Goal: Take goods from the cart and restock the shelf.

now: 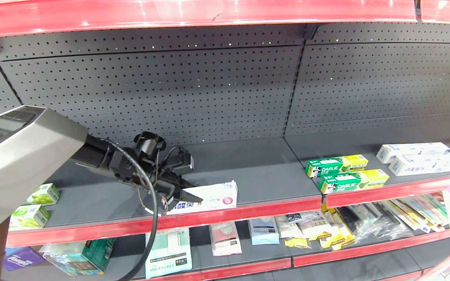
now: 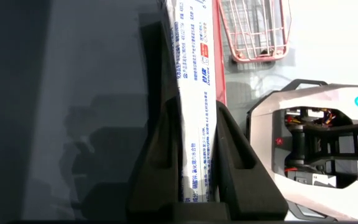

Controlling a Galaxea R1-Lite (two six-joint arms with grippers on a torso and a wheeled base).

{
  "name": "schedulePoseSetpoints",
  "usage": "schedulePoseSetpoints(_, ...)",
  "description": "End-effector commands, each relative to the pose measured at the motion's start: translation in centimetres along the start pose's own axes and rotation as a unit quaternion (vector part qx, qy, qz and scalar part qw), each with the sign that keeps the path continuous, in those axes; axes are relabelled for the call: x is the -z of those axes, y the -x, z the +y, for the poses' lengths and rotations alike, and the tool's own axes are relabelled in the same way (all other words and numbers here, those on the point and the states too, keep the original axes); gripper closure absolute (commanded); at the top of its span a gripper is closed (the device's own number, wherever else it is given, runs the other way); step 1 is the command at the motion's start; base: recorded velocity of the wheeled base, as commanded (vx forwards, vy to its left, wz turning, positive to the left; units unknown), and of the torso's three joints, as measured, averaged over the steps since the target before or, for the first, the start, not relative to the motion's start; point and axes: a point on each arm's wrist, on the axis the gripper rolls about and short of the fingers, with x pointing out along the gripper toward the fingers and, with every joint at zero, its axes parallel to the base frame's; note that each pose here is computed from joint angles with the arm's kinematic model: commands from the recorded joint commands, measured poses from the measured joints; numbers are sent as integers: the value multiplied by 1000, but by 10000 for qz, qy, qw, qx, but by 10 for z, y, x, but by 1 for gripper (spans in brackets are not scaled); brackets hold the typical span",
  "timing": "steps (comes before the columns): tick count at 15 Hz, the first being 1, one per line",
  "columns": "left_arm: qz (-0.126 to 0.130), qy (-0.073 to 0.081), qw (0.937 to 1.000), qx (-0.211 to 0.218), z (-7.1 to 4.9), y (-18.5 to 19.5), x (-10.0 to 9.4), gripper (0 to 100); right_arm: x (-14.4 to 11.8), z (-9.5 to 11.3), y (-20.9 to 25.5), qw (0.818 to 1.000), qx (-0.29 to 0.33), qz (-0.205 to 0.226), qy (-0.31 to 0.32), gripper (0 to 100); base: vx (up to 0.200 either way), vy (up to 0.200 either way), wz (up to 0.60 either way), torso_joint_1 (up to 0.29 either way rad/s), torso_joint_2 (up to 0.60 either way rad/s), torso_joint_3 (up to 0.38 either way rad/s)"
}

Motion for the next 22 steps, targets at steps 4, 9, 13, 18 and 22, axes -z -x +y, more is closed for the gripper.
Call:
schedulePoseSetpoints(4, 65, 28, 10000, -48, 3, -2, 1, 100, 1, 0, -1, 10000, 13, 34, 1, 100, 0, 0, 0, 0, 0, 0)
schedulePoseSetpoints(9, 45, -11, 10000, -80, 5, -3, 1, 0, 1, 0, -1, 10000, 11, 41, 0, 100, 0, 0, 0, 0, 0, 0)
schedulePoseSetpoints(13, -86, -20, 9998, -153, 10, 2, -8, 0, 1, 0, -1, 10000, 6, 64, -1, 100, 0, 0, 0, 0, 0, 0)
schedulePoseSetpoints(18, -493, 72, 9986, -203, 15, 16, -32, 0, 2, 0, -1, 10000, 1, 86, -3, 100, 0, 0, 0, 0, 0, 0)
schedulePoseSetpoints(22, -798, 188, 9953, -524, 31, 30, -48, 0, 0, 0, -5, 9998, -19, 215, -12, 100, 0, 0, 0, 0, 0, 0)
